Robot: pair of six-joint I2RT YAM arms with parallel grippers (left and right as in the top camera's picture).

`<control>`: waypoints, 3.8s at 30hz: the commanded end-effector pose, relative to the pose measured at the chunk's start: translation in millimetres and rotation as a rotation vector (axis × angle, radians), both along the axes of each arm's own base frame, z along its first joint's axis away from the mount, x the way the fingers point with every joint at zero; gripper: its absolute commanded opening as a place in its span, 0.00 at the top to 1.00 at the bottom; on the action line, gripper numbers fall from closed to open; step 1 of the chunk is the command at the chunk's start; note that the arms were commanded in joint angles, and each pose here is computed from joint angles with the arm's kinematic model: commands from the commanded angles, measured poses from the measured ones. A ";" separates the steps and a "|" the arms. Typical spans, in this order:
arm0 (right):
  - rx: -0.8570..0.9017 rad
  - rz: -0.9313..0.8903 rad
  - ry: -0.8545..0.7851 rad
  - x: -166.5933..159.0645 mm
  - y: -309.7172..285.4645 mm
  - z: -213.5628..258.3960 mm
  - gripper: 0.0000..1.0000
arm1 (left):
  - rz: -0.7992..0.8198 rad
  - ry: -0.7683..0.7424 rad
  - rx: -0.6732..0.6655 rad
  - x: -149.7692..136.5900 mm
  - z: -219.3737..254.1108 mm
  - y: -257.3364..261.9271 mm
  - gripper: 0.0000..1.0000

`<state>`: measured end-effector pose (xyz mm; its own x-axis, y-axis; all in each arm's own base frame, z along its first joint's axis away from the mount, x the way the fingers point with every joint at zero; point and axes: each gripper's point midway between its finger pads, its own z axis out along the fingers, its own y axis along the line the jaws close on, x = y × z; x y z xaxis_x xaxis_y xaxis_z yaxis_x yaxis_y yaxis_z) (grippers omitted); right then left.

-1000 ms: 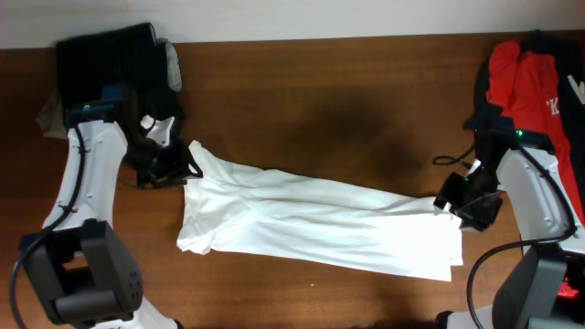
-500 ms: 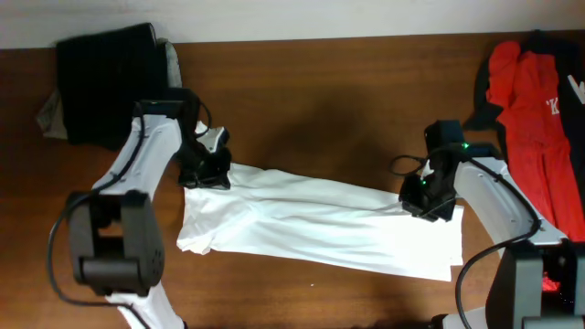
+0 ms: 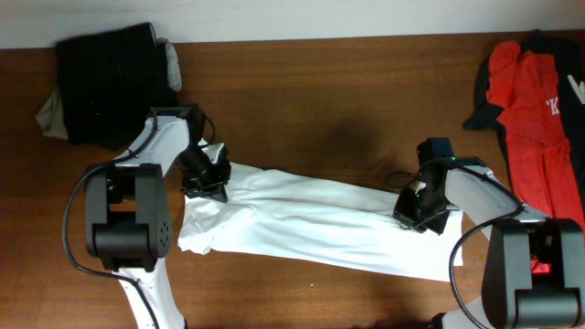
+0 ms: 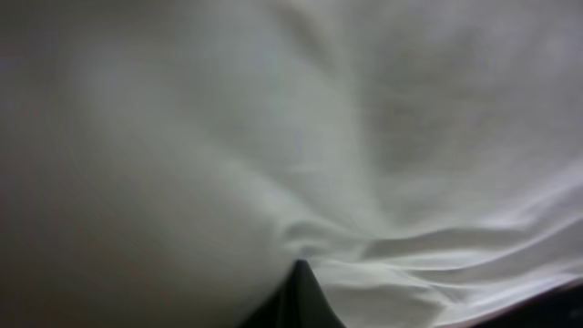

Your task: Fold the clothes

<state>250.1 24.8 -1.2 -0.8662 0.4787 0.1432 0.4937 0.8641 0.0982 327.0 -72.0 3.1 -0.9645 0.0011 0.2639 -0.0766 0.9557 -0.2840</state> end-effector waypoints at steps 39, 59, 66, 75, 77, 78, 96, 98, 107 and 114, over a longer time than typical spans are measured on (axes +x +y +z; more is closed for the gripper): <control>-0.002 0.093 0.004 7.9 3.5 -14.3 0.94 | 0.071 -0.172 -0.048 13.8 56.9 44.5 0.92; 0.002 0.128 0.047 7.9 3.3 5.3 0.71 | 0.206 0.130 0.313 -20.3 -59.4 81.9 0.99; -0.042 0.182 0.035 30.0 -4.9 48.7 0.21 | 0.443 0.195 0.366 -35.0 -66.7 153.6 0.99; 0.051 0.221 -0.055 48.4 12.1 49.8 0.51 | 0.625 0.244 0.350 -56.8 -65.3 202.7 0.99; 0.071 0.222 -0.084 54.8 16.4 49.8 0.51 | 0.622 0.243 0.350 -56.4 -65.3 202.0 0.99; 0.082 0.223 -0.093 56.6 18.9 49.4 0.51 | 0.623 0.243 0.350 -56.4 -65.3 202.1 0.99; 0.032 0.335 -0.084 58.6 45.0 12.6 0.81 | 0.624 0.247 0.341 -56.8 -64.9 200.4 0.99; -0.060 0.290 -0.067 58.8 29.8 10.4 0.96 | 0.624 0.247 0.342 -56.8 -64.9 200.5 0.99; -0.080 0.221 -0.010 51.4 5.9 16.4 0.82 | 0.635 0.255 0.297 -45.3 -46.7 197.1 0.99; 0.006 0.142 -0.070 63.3 22.4 56.9 0.41 | 0.606 0.256 0.285 -26.4 -11.2 191.2 0.98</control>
